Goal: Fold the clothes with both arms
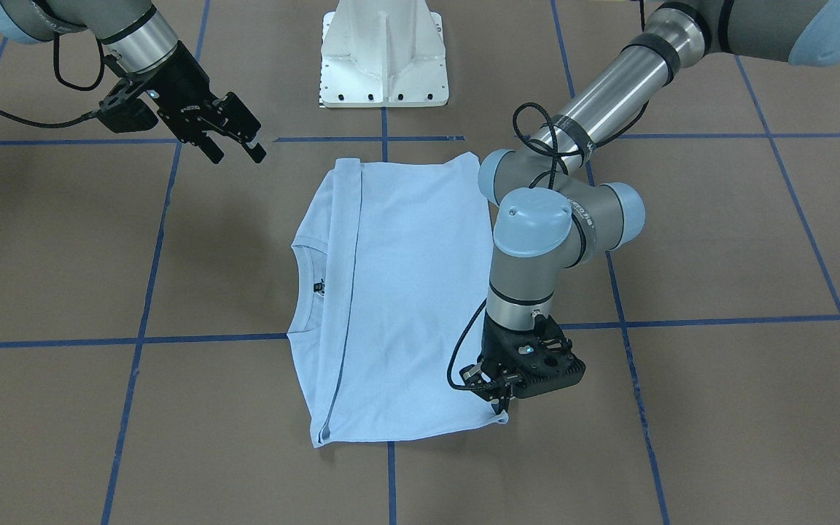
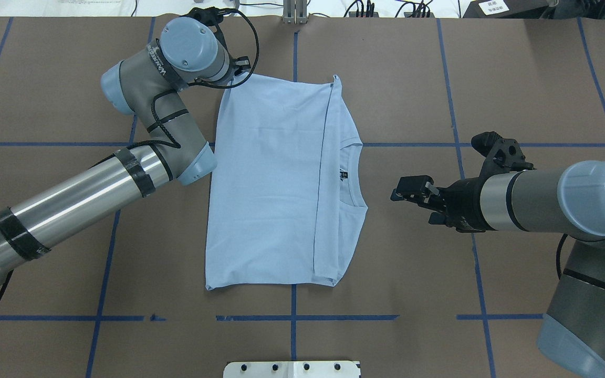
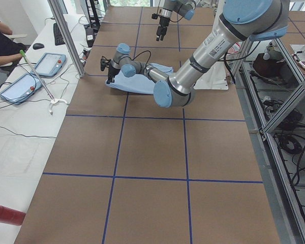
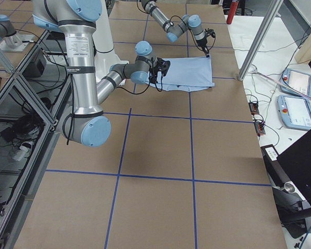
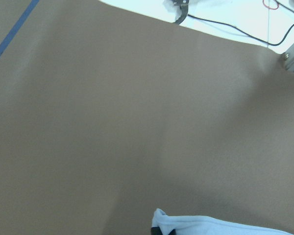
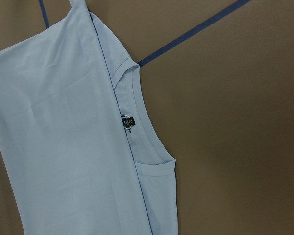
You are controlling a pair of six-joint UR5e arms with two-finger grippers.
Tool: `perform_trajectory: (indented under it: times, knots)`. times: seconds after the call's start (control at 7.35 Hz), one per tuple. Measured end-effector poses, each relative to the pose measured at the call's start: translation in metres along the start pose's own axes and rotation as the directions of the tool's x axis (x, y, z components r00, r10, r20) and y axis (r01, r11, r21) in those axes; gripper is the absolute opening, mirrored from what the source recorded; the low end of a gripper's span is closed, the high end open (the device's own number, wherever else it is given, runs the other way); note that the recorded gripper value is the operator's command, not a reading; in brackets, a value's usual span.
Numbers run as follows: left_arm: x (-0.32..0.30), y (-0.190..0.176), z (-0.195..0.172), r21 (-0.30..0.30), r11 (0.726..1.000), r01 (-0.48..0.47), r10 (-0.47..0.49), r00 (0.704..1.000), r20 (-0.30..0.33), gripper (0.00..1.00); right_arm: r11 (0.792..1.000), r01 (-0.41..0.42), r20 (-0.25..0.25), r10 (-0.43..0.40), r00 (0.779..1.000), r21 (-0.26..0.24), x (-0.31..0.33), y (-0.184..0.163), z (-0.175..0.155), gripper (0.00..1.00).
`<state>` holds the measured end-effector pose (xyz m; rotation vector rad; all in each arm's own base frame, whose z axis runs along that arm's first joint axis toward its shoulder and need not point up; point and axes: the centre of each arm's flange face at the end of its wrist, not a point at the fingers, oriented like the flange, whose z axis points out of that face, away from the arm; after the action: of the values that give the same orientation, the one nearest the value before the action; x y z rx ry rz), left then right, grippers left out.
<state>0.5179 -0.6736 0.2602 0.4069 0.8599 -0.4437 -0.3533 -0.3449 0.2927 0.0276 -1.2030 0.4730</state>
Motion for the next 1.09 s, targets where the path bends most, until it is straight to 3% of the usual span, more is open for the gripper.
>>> perform_trajectory:
  times: [0.14,0.68,0.82,1.09]
  knots:
    - [-0.001,-0.002,0.006,0.02,1.0,-0.018,0.018,1.0,0.0,1.0,1.0,0.0,-0.001,0.0,1.0,0.0,0.0,0.0,0.0,1.0]
    - [-0.019,-0.038,0.005,0.093,0.995,-0.043,0.042,0.999,0.013,1.0,1.0,0.001,-0.003,-0.001,1.0,0.007,0.0,-0.001,0.001,1.0]
    - [-0.024,-0.055,-0.002,0.068,0.995,-0.071,0.071,0.997,0.001,1.0,1.0,0.01,-0.017,-0.01,1.0,0.011,0.001,-0.003,0.004,1.0]
    - [-0.041,-0.069,-0.019,-0.014,0.991,-0.134,0.133,0.99,-0.047,1.0,0.996,0.086,-0.091,-0.084,0.992,0.017,-0.003,-0.007,0.014,1.0]
